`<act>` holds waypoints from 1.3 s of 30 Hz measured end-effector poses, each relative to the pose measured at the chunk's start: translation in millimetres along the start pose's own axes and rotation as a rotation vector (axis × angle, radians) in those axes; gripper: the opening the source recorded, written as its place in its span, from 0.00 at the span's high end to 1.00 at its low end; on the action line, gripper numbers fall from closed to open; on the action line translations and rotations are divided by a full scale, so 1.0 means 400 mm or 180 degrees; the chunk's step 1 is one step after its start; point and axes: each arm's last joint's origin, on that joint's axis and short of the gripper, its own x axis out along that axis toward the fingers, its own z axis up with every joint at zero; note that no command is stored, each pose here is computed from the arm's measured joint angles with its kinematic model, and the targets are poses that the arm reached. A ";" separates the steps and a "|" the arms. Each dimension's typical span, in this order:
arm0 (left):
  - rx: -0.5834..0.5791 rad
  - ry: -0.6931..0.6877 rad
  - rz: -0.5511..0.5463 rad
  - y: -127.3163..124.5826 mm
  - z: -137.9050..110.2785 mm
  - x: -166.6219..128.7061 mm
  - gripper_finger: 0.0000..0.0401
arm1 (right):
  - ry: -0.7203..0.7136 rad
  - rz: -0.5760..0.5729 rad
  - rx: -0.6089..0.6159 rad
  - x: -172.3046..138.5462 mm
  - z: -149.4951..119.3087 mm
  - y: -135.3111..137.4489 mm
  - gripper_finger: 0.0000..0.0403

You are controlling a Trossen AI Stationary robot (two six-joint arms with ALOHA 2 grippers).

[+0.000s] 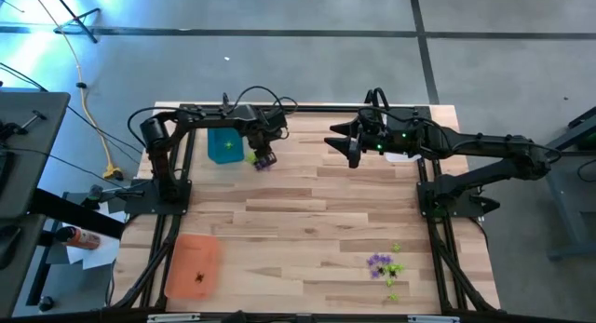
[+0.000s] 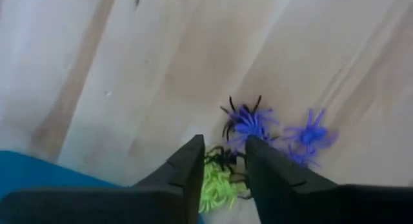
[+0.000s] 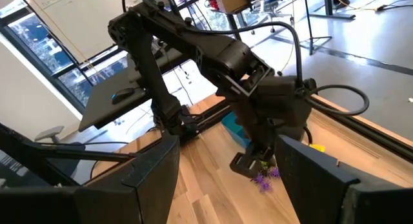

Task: Sort Halloween decoration
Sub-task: Put the black spider toy into the orange bin

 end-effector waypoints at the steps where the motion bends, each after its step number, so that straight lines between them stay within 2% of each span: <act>1: -0.0011 0.0008 -0.0005 0.001 -0.001 0.000 0.71 | 0.0001 -0.0001 0.0000 0.000 0.000 0.000 0.38; 9: 0.0197 0.0217 -0.0073 0.006 -0.028 0.021 0.66 | -0.0032 -0.0088 -0.0001 0.000 0.000 -0.002 0.38; 16: 0.0131 0.0039 -0.0109 0.021 -0.017 0.026 0.66 | -0.0041 -0.0108 -0.0001 0.000 0.000 -0.003 0.38; 28: 0.0203 -0.0001 -0.0283 0.028 -0.016 0.027 0.71 | -0.0043 -0.0109 0.0082 0.000 0.000 -0.003 0.38; 39: 0.0175 0.0048 -0.0349 0.052 -0.019 0.038 0.71 | -0.0043 -0.0110 0.0092 0.000 0.000 -0.003 0.38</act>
